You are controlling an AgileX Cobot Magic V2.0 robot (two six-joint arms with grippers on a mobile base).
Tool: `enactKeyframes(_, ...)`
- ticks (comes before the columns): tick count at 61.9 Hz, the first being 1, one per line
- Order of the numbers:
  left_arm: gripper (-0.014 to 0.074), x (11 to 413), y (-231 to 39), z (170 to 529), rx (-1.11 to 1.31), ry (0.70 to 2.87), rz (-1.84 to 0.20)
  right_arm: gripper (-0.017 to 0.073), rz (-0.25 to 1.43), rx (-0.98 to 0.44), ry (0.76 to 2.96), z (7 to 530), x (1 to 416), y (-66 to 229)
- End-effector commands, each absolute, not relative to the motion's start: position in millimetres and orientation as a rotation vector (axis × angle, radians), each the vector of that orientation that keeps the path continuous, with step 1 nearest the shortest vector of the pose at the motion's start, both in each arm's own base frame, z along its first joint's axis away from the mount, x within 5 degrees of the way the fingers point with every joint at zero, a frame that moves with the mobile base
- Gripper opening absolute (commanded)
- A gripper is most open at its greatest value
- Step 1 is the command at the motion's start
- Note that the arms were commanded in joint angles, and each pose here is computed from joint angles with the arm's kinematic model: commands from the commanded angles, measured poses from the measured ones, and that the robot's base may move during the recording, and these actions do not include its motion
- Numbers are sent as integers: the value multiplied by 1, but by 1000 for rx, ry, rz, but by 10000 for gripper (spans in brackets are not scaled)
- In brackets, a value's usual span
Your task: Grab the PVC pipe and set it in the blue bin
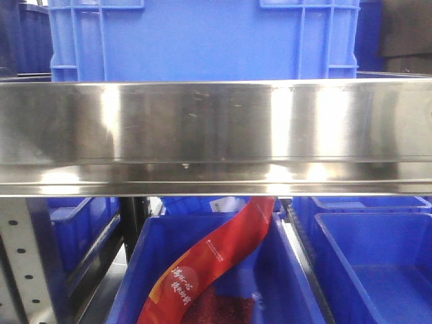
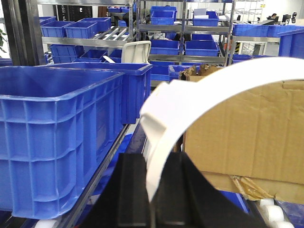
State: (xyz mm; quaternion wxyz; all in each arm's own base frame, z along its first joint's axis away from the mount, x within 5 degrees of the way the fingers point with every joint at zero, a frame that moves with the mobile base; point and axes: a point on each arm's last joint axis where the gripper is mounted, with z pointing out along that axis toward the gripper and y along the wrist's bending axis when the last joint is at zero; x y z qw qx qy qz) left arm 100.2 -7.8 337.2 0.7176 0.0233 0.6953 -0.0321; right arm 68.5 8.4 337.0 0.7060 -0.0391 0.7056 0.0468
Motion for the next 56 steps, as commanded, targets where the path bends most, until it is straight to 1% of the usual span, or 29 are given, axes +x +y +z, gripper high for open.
enactKeyframes(1,-111,99,-7,340,41,1514,-74,-162,98,-93,1537,339,67,8)
enactKeyframes(45,-111,99,-7,341,40,1503,-74,-162,104,-90,1525,341,67,8)
enactKeyframes(56,-111,99,-6,348,31,1431,-69,-162,104,-89,1515,341,67,8)
